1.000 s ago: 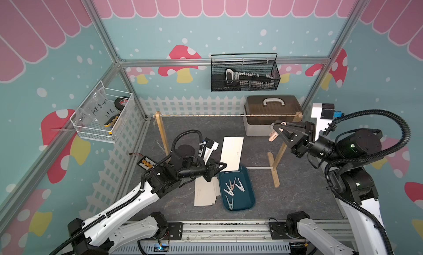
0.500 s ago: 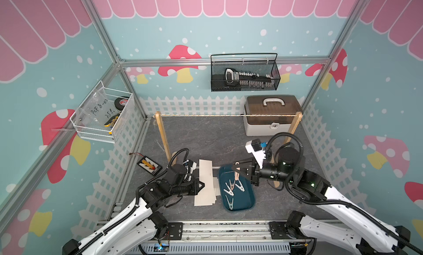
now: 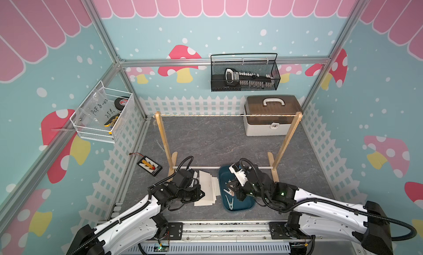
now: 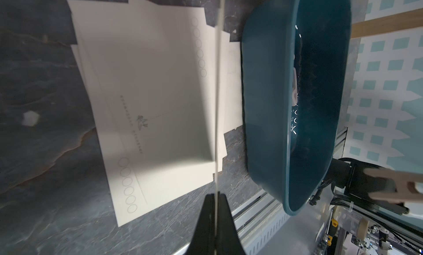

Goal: Remove the postcards from the strings
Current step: Place the postcard on the postcard.

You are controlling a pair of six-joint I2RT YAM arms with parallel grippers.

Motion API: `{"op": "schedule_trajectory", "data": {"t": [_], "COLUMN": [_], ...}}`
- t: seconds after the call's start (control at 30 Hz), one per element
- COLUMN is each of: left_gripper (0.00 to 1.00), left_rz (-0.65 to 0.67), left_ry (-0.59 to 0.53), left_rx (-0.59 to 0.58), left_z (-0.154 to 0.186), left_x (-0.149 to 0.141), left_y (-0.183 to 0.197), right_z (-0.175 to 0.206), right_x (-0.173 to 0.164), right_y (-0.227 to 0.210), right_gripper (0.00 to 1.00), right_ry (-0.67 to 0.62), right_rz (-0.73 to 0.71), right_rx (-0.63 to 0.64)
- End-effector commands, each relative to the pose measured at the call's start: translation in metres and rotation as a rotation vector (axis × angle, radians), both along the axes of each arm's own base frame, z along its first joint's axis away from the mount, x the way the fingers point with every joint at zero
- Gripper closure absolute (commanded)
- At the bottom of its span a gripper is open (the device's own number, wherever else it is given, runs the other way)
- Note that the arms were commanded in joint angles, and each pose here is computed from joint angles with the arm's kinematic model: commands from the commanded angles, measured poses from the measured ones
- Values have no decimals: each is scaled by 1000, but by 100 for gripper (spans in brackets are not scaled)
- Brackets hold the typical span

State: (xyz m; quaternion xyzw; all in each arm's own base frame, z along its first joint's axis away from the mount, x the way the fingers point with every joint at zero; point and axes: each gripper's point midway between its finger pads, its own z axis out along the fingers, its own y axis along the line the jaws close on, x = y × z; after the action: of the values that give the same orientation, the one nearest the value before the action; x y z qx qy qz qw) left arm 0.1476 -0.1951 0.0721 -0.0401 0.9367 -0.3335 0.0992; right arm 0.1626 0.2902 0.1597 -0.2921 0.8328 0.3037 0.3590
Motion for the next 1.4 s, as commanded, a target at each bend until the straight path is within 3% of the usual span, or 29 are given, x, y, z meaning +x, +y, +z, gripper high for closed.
{"op": "schedule_trajectory", "data": {"t": [0.0, 0.13, 0.27, 0.5, 0.87, 1.0, 1.1, 1.37], "left_gripper": [100, 97, 66, 63, 46, 38, 37, 37], "left_rz": [-23, -9, 2, 6, 39, 50, 64, 192], "left_ry": [25, 32, 37, 8, -60, -157, -219, -477], "left_rx": [-41, 13, 48, 101, 290, 355, 382, 431], "left_z": [-2, -10, -15, -16, -16, 1, 12, 59], "left_x": [-5, -7, -5, 2, 23, 34, 42, 69], "left_y": [-8, 1, 6, 11, 31, 35, 40, 67], "right_z": [-9, -30, -49, -68, -81, -87, -88, -70], "right_x": [17, 19, 22, 26, 32, 33, 34, 34], "right_y": [-11, -17, -23, -21, -24, -23, -23, -24], "right_gripper": [100, 100, 100, 100, 98, 86, 72, 48], "right_ry": [-23, -6, 16, 57, 72, 84, 92, 75], "right_rz": [-134, -163, -200, -222, -255, -262, -264, -243], "right_rx": [-7, -49, -99, -149, -174, -183, -181, -153]}}
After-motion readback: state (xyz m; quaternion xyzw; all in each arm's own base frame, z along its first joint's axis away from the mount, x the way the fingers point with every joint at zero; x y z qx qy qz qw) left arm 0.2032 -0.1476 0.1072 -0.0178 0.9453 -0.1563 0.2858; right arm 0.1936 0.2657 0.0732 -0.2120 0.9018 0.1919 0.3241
